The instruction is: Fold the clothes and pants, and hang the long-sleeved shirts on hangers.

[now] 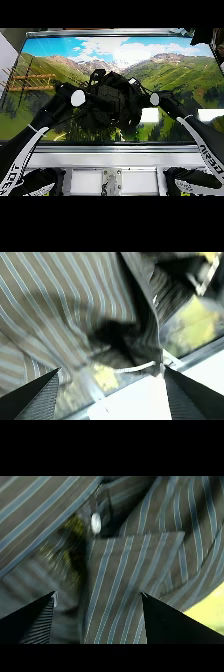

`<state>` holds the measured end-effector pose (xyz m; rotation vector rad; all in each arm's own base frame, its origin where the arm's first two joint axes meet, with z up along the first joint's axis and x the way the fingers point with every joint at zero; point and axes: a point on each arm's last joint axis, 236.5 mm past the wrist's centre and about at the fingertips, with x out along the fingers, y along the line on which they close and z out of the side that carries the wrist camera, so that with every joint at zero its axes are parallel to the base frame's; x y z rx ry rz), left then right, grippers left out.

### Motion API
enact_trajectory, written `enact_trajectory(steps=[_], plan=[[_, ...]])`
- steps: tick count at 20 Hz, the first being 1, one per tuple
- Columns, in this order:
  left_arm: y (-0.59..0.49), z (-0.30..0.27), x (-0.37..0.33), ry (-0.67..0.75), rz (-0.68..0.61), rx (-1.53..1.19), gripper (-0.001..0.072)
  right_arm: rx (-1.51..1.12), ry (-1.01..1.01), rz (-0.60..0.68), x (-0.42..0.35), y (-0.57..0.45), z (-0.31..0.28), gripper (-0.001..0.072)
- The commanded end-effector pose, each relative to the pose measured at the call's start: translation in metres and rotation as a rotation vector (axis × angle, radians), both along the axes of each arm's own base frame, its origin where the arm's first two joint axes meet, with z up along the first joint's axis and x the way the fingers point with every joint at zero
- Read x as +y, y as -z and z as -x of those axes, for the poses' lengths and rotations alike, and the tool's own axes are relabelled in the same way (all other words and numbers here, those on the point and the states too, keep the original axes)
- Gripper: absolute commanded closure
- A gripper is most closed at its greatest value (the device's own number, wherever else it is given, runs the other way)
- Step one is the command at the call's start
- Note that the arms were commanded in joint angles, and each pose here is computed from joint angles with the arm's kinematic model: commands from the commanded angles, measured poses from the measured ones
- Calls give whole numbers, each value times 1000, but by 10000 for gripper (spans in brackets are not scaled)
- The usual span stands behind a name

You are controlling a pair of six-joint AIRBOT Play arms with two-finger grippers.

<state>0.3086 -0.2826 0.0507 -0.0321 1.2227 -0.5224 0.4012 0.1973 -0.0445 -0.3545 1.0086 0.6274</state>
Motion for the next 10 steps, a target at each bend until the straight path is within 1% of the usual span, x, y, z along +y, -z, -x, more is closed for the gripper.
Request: enact_trajectory(steps=[1,2,3,6,10], plan=[[7,17,-3,5,-98,-15,18,-27,3,5,4,12,-10,342],[7,24,-10,15,-96,-12,18,-26,4,5,4,12,-10,554],[8,28,-14,17,-99,-12,18,-27,4,4,4,11,-10,702],[20,39,-15,-4,-157,-28,18,-29,69,-39,5,-5,-10,696],[63,56,-15,-92,-162,41,17,-86,82,-78,5,-41,-10,697]])
